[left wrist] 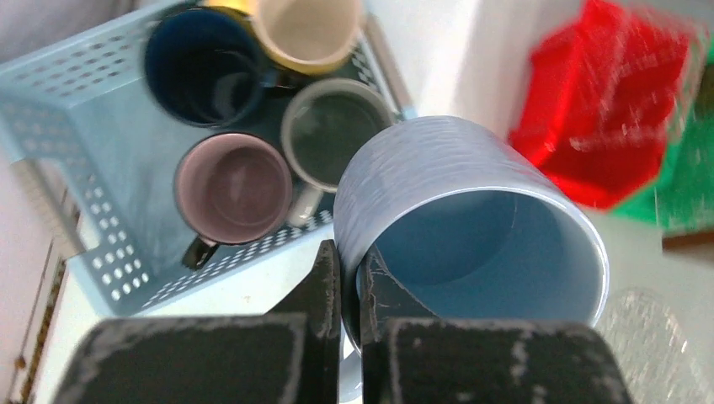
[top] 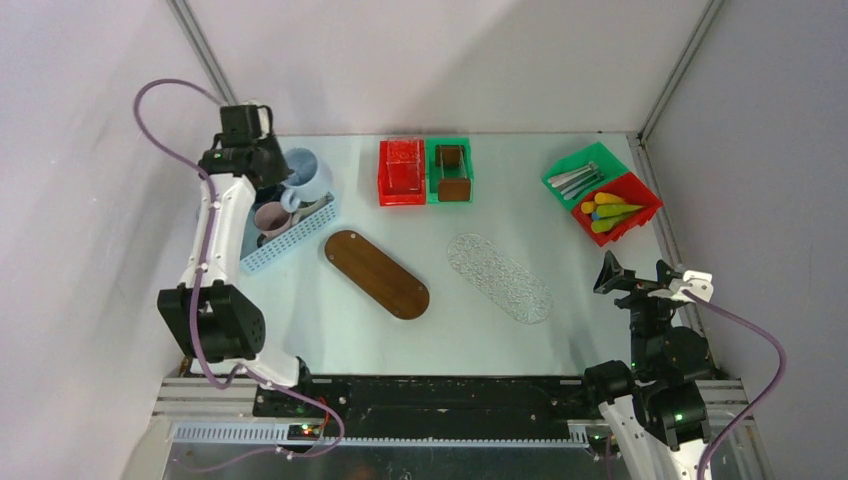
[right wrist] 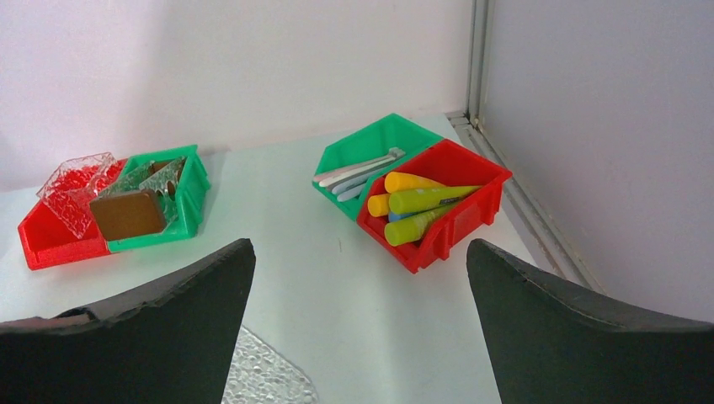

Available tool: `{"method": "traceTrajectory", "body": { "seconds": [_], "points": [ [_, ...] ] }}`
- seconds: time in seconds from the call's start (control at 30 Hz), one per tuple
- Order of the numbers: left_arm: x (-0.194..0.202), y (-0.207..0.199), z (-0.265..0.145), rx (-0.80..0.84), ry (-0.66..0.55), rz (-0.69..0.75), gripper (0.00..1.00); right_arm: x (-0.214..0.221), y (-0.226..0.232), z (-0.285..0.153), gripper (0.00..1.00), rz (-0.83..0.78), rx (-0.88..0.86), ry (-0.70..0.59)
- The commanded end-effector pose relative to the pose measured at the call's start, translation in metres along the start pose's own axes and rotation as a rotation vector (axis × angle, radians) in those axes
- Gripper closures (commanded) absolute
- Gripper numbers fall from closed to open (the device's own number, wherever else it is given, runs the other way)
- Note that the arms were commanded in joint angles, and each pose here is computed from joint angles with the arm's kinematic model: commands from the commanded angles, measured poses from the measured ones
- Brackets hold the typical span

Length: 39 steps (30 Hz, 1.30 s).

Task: Prepare toiletry sets of a toothbrush and toothpaste on the tray
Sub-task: Pick up the cup from the storage box, then place the cup on the tray.

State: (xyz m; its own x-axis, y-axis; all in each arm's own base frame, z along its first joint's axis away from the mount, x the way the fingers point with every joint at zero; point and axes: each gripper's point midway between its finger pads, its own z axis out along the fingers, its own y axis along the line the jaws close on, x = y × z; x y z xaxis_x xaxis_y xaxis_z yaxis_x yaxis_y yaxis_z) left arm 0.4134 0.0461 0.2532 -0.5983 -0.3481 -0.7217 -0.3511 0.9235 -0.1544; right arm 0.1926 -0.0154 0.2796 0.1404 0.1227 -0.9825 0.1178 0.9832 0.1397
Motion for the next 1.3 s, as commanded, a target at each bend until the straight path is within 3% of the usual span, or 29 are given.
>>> {"method": "traceTrajectory", "body": {
  "seconds": [0.0, 0.2, 0.57, 1.27],
  "points": [
    [-0.018, -0.056, -0.032, 0.233, -0.141, 0.265, 1.00, -0.012, 0.003, -0.001, 0.01, 0.014, -0.019, -0.048],
    [0.026, -0.090, -0.023, 0.333, -0.055, 0.372, 1.00, -0.012, 0.003, -0.001, 0.01, 0.011, -0.016, -0.047],
    [0.097, -0.071, 0.015, 0.270, 0.099, 0.350, 1.00, -0.010, 0.002, 0.001, 0.01, 0.002, -0.010, -0.038],
    [0.139, -0.039, 0.056, 0.156, 0.174, 0.404, 1.00, -0.006, 0.002, 0.004, 0.01, -0.011, -0.006, -0.020]
  ]
}}
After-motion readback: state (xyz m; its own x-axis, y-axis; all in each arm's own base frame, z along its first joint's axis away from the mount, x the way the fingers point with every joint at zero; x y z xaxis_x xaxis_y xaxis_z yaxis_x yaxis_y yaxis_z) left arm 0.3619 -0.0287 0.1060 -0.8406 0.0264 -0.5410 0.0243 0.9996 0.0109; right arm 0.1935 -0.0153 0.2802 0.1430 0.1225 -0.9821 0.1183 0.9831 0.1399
